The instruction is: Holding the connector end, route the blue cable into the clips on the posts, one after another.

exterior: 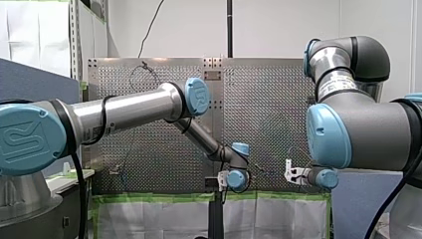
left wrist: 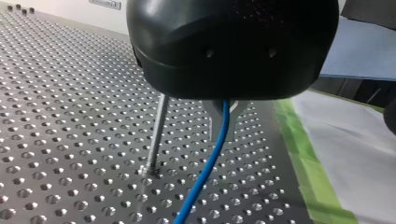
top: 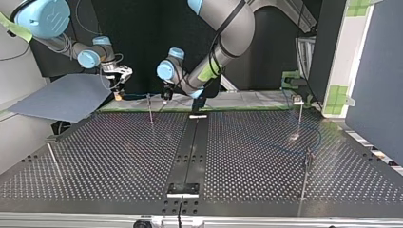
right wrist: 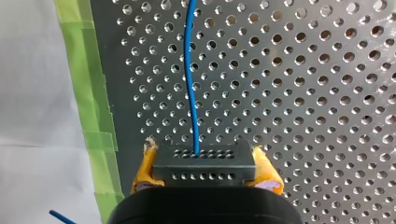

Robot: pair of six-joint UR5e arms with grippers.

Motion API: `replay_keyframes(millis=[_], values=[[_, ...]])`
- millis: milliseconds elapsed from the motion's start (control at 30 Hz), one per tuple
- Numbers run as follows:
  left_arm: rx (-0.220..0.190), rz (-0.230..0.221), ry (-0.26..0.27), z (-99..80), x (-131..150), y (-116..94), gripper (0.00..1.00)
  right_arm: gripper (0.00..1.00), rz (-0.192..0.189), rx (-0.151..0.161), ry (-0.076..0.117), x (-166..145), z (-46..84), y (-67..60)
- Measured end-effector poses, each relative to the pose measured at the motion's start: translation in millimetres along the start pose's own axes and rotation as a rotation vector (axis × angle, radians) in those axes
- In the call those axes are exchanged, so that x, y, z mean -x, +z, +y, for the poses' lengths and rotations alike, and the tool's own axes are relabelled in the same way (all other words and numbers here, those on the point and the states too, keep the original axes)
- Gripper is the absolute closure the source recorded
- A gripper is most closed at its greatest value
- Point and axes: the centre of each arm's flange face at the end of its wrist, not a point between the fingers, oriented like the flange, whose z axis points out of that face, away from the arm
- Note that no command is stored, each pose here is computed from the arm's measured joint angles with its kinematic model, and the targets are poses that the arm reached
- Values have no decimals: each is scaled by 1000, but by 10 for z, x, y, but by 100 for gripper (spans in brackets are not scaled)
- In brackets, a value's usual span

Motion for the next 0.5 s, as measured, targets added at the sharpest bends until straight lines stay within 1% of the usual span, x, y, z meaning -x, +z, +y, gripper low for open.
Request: replay_keyframes(millis=[167, 300, 500], values=[[-5, -12, -13, 8, 96, 72, 100, 100, 4, 0, -2, -38, 15, 41], [-19, -15, -29, 28, 141, 118, 100, 100, 4, -1, -1, -57, 24, 62], [-40, -3, -48, 24, 152, 124, 100, 100, 11, -3, -2, -93, 38, 100]])
